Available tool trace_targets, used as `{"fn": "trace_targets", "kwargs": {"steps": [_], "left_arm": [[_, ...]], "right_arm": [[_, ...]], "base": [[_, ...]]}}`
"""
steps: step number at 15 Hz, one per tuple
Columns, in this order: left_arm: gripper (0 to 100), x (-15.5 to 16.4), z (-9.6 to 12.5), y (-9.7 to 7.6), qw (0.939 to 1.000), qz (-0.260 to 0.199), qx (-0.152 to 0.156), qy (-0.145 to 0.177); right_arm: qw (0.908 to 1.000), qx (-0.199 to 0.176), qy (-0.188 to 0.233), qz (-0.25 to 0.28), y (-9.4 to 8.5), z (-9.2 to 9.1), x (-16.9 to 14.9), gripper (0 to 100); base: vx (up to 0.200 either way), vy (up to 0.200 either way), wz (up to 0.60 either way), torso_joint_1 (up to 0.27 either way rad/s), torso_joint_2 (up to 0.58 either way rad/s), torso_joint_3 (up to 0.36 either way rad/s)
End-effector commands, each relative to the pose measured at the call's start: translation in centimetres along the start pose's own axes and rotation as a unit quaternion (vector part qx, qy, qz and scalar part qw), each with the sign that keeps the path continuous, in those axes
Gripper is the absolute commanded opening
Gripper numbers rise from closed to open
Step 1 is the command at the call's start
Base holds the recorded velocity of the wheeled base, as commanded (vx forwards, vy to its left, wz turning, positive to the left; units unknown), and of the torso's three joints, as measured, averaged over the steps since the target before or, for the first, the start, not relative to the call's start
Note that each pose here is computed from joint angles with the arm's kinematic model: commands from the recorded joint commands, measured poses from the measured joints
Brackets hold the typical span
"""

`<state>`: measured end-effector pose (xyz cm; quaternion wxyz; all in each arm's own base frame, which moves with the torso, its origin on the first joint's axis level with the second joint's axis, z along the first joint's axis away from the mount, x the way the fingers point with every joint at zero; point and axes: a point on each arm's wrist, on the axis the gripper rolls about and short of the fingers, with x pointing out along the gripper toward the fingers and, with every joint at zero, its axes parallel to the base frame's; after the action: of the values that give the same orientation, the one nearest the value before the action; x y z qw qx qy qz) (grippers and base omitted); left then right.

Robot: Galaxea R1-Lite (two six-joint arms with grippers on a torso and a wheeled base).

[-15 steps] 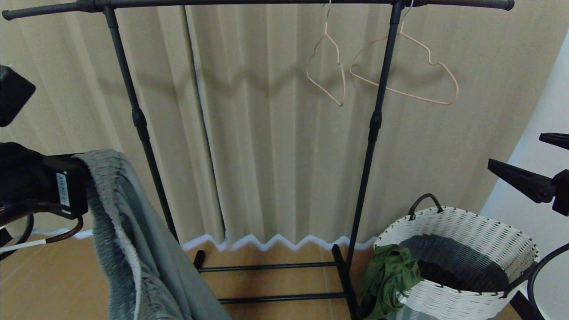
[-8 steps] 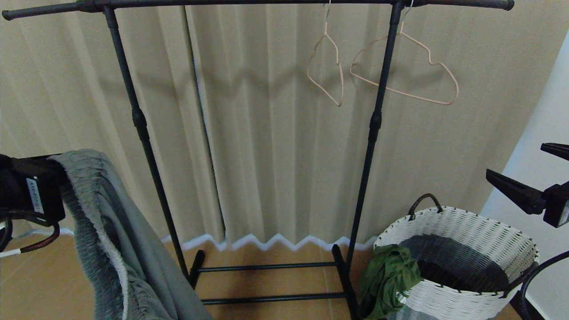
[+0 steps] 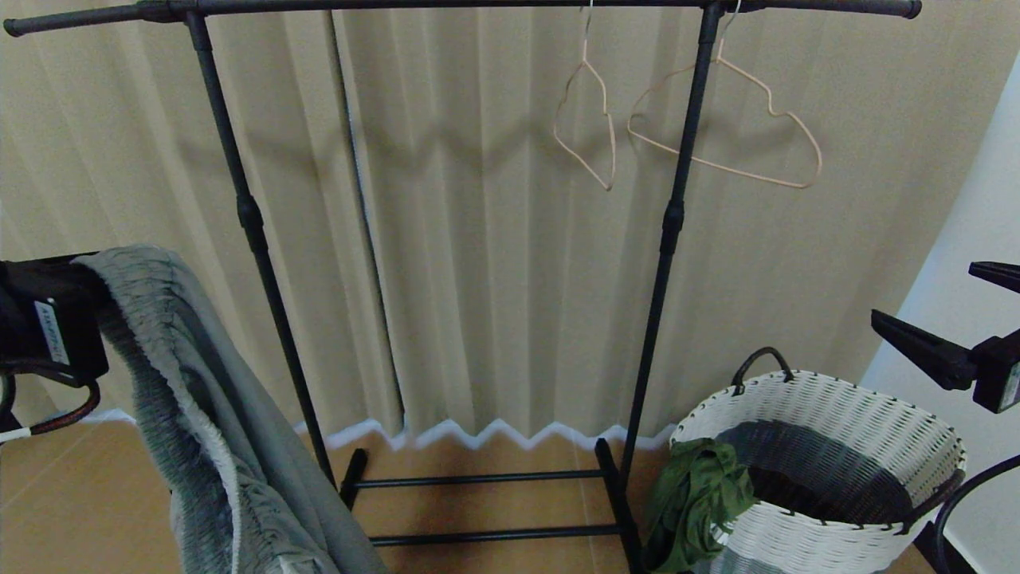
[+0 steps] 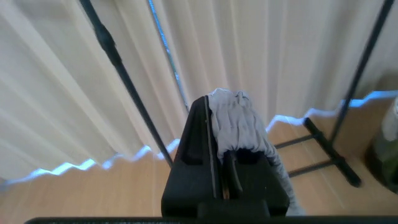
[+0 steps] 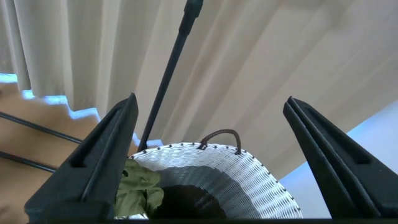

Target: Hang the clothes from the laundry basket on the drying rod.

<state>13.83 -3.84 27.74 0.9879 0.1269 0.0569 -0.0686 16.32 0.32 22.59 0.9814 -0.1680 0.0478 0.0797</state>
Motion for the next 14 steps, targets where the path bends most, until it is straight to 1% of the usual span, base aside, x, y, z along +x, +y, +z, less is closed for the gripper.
{"fn": "trace_targets", "kwargs": {"steps": [1,5,9,14], "left_arm": [[0,0.20,-0.11,0.00,1.0000,0.002,0.003,0.003],[0,0.26,-0.45,-0.12,1.0000,-0.001,0.004,0.009],[0,0.44,-0.53,-0.19,0.9999,-0.003,0.006,0.012],[0,0.42,-0.97,-0.29,0.9998,-0.004,0.007,0.018]], "right_arm": [[1.0000,0.000,0.000,0.000,-0.02,0.03,0.02,100],[1.0000,0.001,0.002,-0.002,-0.07,-0.06,0.04,100],[1.0000,0.002,0.004,-0.008,-0.28,-0.14,0.01,100],[1.0000,0.002,0.005,-0.008,-0.25,-0.22,0.01,100]], "base": [[0.000,0.000,0.00,0.000,0.00,0.000],[0.000,0.000,0.00,0.003,-0.03,-0.019],[0.000,0.000,0.00,0.063,-0.26,-0.277],[0.000,0.000,0.00,0.124,-0.51,-0.318]]}}
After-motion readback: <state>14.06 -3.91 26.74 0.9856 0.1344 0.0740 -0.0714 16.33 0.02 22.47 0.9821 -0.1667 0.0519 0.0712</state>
